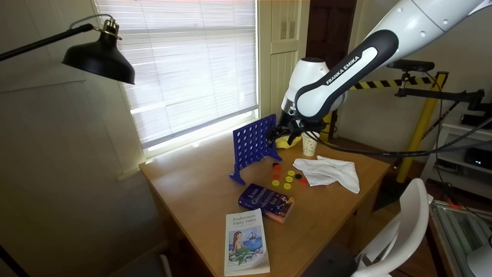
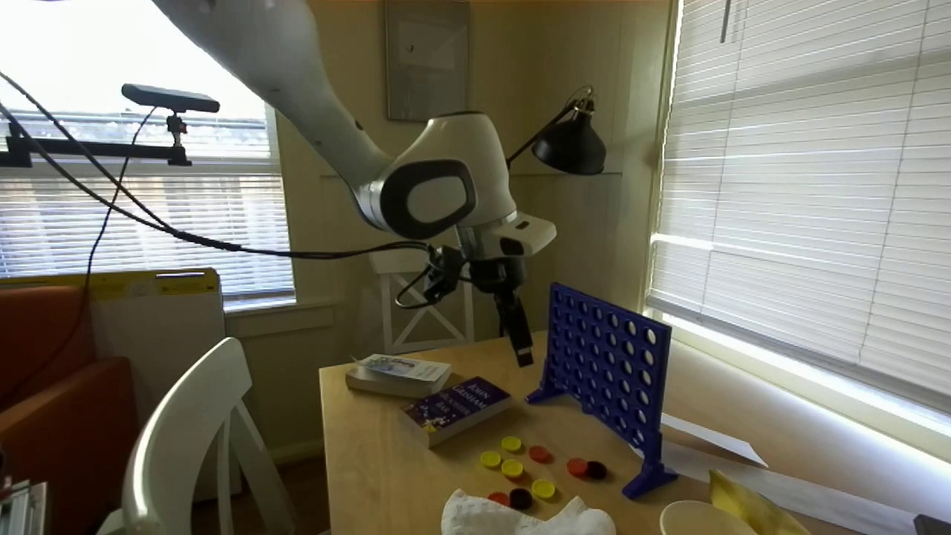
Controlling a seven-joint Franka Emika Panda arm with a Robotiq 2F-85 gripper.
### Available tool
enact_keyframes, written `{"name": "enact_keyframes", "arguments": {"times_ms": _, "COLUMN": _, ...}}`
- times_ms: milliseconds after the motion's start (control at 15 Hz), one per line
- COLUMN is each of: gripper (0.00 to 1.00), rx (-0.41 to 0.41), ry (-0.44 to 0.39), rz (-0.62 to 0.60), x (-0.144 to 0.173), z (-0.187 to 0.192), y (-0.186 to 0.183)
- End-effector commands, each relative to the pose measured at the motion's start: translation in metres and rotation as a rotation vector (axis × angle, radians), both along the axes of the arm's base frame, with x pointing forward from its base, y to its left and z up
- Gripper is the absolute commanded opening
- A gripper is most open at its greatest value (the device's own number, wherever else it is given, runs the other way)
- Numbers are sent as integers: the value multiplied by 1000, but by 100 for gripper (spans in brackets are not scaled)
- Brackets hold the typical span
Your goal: Put the orange circle over the yellow circle
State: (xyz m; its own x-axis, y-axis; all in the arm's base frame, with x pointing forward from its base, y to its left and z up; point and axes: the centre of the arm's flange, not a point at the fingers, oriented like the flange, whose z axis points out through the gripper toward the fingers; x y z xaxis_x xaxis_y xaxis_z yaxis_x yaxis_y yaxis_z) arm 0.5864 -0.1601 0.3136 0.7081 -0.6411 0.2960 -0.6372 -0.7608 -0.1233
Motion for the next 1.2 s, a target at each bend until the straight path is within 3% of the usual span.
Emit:
{"name": "enact_keyframes", "arguments": {"times_ms": 0, "gripper": 100, "rx": -3, "ry": 0, "rz": -3, "x": 3, "z": -2, "y": -2}}
{"name": "enact_keyframes", "arguments": {"times_ms": 267, "gripper": 100, "rx": -6, "ry": -14, "rz": -15, "x": 11, "z": -7, "y": -5}}
{"name": "enact_keyframes", "arguments": {"times_ms": 733, "gripper": 100, "rx": -46, "ry": 18, "rz": -112, "x": 23, "z": -80, "y": -57}}
{"name": "enact_keyframes", "arguments": {"times_ms": 1133, "gripper": 100, "rx": -60, "ry": 16, "rz": -181, "x": 34, "z": -122, "y": -68}}
